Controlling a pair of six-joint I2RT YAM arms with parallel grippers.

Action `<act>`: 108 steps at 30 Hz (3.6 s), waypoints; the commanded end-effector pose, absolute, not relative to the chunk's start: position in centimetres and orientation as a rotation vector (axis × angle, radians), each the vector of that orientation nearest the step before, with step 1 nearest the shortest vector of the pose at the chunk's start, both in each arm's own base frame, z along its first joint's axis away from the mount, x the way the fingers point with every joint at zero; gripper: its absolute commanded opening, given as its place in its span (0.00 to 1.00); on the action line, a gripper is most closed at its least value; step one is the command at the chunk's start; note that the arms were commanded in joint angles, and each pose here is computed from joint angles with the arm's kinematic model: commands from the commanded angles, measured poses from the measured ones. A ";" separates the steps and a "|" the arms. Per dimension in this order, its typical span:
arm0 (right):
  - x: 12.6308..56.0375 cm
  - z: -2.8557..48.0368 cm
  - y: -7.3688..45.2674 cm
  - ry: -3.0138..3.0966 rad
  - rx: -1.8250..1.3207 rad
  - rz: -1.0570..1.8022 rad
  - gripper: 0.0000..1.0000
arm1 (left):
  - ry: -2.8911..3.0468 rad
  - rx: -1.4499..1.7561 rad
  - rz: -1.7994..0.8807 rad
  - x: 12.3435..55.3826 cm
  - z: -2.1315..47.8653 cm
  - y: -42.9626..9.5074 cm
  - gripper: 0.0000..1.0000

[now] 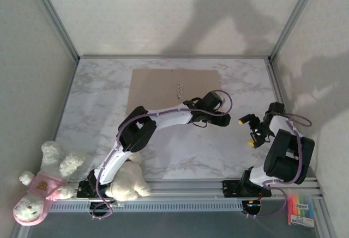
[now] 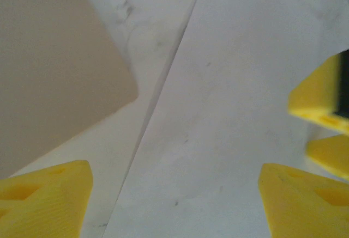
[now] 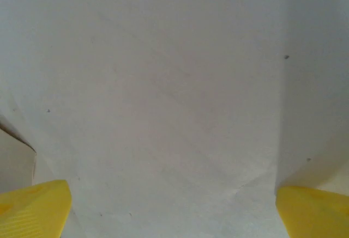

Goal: Put the files into the folder

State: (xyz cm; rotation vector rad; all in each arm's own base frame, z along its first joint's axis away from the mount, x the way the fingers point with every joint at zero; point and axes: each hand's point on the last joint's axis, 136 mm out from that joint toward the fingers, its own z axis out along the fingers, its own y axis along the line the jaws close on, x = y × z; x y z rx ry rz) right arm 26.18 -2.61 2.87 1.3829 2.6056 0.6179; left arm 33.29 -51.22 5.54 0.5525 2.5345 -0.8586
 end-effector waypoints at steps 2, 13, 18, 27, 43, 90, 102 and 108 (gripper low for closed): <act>27.2 1.8 -3.8 2.601 1.380 0.557 0.99 | 2.584 0.579 -0.866 32.1 4.2 -51.3 0.79; 28.9 2.2 -4.4 2.586 1.384 0.553 0.99 | 2.631 0.594 -0.892 28.7 3.6 -50.8 0.78; 29.4 2.0 -4.5 2.597 1.378 0.542 0.99 | 2.640 0.595 -0.891 27.7 3.9 -50.5 0.78; 30.4 2.6 -4.4 2.648 1.320 0.494 0.99 | 2.645 0.575 -0.914 26.2 4.4 -50.1 0.78; 31.0 5.2 -4.0 2.663 1.182 0.421 0.99 | 2.653 0.454 -0.890 25.1 6.2 -49.4 0.77; 23.8 2.2 -3.9 2.567 1.337 0.595 0.99 | 2.605 0.603 -0.662 33.5 1.4 -53.7 0.68; 24.3 2.2 -3.5 2.562 1.329 0.645 0.99 | 2.616 0.623 -0.757 32.3 2.1 -54.7 0.67; 24.5 2.1 -3.3 2.565 1.325 0.671 0.99 | 2.625 0.608 -0.795 32.1 2.5 -54.7 0.68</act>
